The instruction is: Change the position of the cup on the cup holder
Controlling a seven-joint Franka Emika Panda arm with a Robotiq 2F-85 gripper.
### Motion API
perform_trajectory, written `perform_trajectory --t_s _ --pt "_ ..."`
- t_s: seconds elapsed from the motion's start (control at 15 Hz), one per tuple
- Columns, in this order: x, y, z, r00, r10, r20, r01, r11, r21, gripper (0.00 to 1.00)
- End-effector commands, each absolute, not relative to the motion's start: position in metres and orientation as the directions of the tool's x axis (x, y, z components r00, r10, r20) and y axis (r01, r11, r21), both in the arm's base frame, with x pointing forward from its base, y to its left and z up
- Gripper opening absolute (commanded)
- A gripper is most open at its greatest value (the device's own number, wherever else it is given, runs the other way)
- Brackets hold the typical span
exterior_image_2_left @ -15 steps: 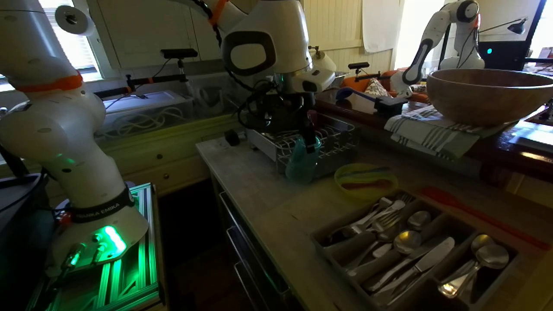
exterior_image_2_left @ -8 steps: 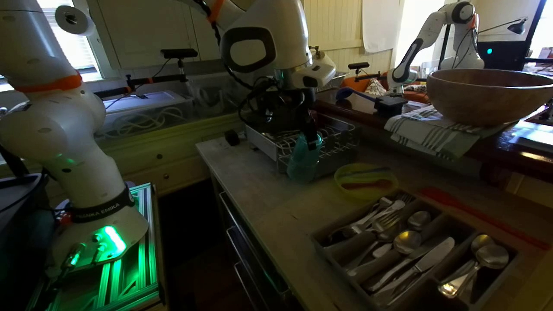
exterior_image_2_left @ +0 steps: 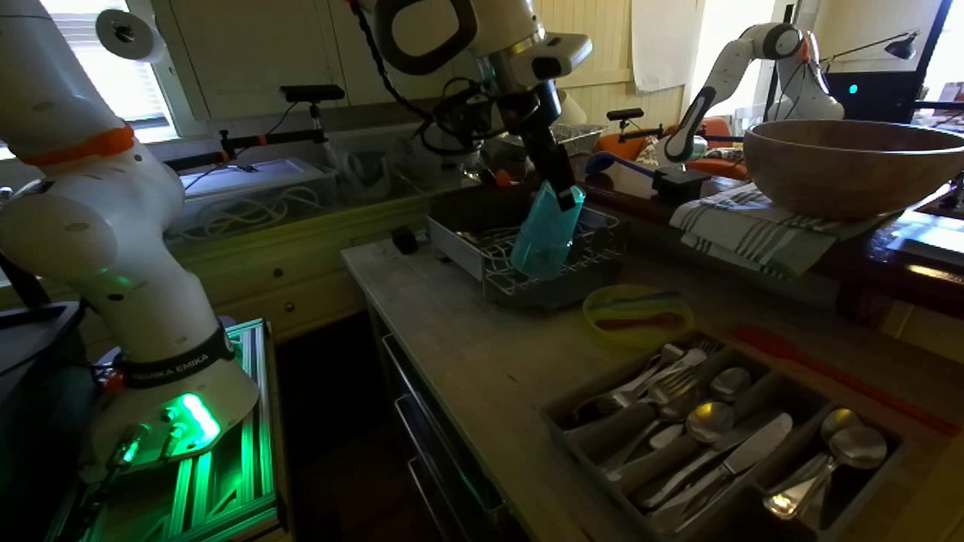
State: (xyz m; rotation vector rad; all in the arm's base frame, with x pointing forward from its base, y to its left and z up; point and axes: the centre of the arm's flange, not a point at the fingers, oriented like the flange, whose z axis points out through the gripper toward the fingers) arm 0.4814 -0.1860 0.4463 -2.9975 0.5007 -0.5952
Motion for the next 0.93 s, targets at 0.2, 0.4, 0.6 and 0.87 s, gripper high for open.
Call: perform_trajectory --t_s 0.2,0.4,0.6,0.87 --pt "0.482 -0.183 0.502 0.846 -0.301 0.439 -0.312 -0.949 -0.049 0.51" --pt "0.49 -0.185 0.512 0.823 -0.306 0.478 -0.324 -0.945 -0.047 0.51" --pt "0.502 -0.184 0.512 0.802 -0.318 0.505 -0.339 -0.939 -0.054 0.51" --pt "0.521 -0.183 0.504 0.784 -0.325 0.528 -0.354 -0.934 -0.05 0.51"
